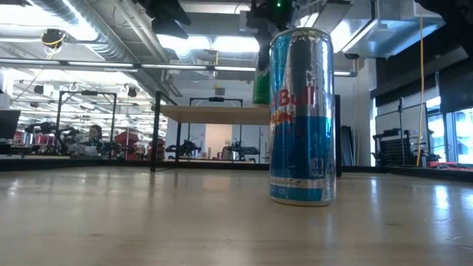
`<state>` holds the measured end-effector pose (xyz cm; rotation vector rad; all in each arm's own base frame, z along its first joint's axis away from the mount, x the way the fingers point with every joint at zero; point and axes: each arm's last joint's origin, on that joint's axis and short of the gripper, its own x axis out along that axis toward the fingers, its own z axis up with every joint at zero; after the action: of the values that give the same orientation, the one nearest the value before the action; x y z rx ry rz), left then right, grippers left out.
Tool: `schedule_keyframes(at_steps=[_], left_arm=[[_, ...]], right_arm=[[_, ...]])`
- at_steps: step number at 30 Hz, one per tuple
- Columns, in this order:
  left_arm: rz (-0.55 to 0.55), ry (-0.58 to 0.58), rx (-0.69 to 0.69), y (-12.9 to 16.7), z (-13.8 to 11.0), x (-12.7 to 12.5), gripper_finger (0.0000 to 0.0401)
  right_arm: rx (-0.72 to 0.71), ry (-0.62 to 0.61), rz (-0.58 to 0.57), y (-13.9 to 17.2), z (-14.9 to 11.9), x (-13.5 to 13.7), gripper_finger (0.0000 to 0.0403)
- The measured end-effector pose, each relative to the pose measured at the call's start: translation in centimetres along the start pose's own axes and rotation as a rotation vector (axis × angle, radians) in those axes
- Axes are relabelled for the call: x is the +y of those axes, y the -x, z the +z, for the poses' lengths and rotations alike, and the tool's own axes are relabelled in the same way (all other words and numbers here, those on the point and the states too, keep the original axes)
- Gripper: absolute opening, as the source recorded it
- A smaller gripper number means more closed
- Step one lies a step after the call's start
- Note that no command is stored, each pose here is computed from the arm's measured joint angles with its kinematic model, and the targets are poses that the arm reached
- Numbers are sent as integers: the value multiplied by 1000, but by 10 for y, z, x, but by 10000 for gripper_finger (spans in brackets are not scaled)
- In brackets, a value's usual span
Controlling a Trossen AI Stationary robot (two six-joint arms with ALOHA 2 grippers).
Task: Place canned beverage on shelf
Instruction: Put the green soda can on the shelf aligned with the other green soda can
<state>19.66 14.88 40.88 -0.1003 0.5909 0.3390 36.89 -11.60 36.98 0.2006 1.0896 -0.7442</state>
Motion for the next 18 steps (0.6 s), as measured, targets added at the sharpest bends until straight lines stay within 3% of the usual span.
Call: schedule_keyframes(at_steps=[11, 18], left_arm=[[0, 1, 0, 0, 0, 0, 314], [0, 3, 0, 0, 0, 0, 314]], right_arm=[[0, 36, 38, -9, 6, -8, 260], [2, 66, 49, -8, 6, -7, 298]])
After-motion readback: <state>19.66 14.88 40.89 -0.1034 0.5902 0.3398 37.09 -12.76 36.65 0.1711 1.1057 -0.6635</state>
